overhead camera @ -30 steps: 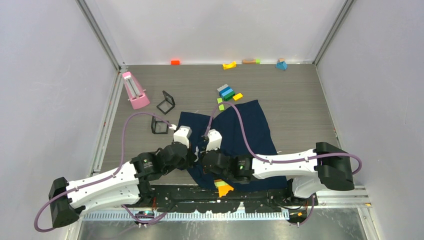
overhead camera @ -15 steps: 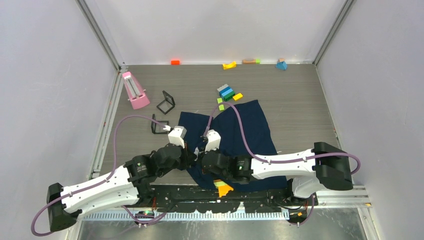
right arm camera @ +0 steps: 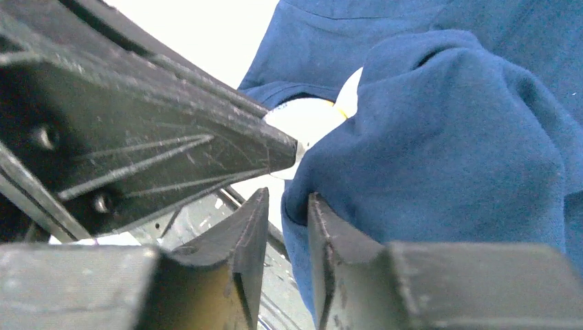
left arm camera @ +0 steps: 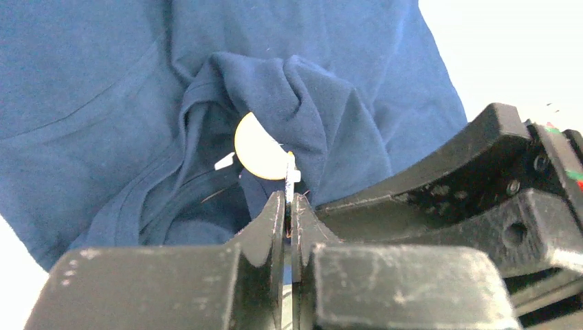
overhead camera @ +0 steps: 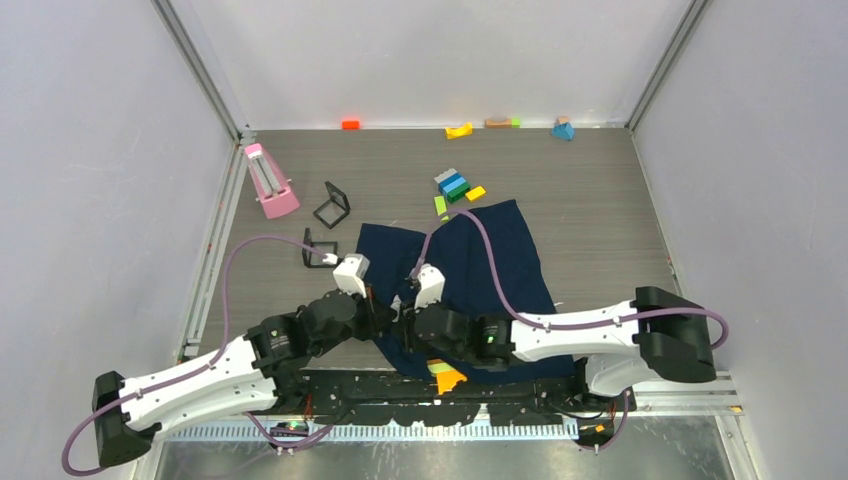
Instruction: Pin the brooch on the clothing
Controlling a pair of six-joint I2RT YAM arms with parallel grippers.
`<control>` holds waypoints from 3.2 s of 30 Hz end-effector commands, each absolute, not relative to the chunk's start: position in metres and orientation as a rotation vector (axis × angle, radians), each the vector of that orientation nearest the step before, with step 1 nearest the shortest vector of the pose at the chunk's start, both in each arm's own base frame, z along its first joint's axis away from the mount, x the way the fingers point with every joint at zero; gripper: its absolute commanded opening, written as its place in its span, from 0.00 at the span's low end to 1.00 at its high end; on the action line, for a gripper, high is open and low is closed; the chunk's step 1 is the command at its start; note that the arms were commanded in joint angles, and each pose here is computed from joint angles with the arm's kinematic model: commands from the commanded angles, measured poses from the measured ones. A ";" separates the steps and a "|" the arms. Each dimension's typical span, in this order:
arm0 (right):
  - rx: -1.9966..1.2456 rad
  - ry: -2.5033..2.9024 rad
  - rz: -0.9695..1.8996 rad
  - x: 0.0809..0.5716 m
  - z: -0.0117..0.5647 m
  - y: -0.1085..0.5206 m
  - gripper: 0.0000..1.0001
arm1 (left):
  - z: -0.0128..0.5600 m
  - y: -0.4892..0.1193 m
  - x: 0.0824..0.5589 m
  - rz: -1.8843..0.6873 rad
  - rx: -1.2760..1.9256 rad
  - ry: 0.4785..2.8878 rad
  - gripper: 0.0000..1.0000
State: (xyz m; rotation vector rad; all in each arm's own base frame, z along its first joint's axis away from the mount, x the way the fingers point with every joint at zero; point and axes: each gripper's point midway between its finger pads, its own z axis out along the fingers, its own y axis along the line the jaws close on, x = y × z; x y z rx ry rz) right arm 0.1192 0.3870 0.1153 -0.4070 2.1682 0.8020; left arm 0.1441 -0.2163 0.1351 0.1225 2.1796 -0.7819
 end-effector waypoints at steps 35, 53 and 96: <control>-0.536 1.859 1.382 0.116 0.199 0.337 0.67 | 0.208 -0.251 0.152 -1.341 0.268 2.033 0.00; -0.558 1.924 1.411 0.115 0.174 0.368 0.20 | 0.209 -0.251 0.152 -1.374 0.246 2.016 0.00; -0.579 1.653 1.338 0.104 0.258 0.299 0.71 | 0.260 -0.245 0.118 -1.742 0.715 1.963 0.00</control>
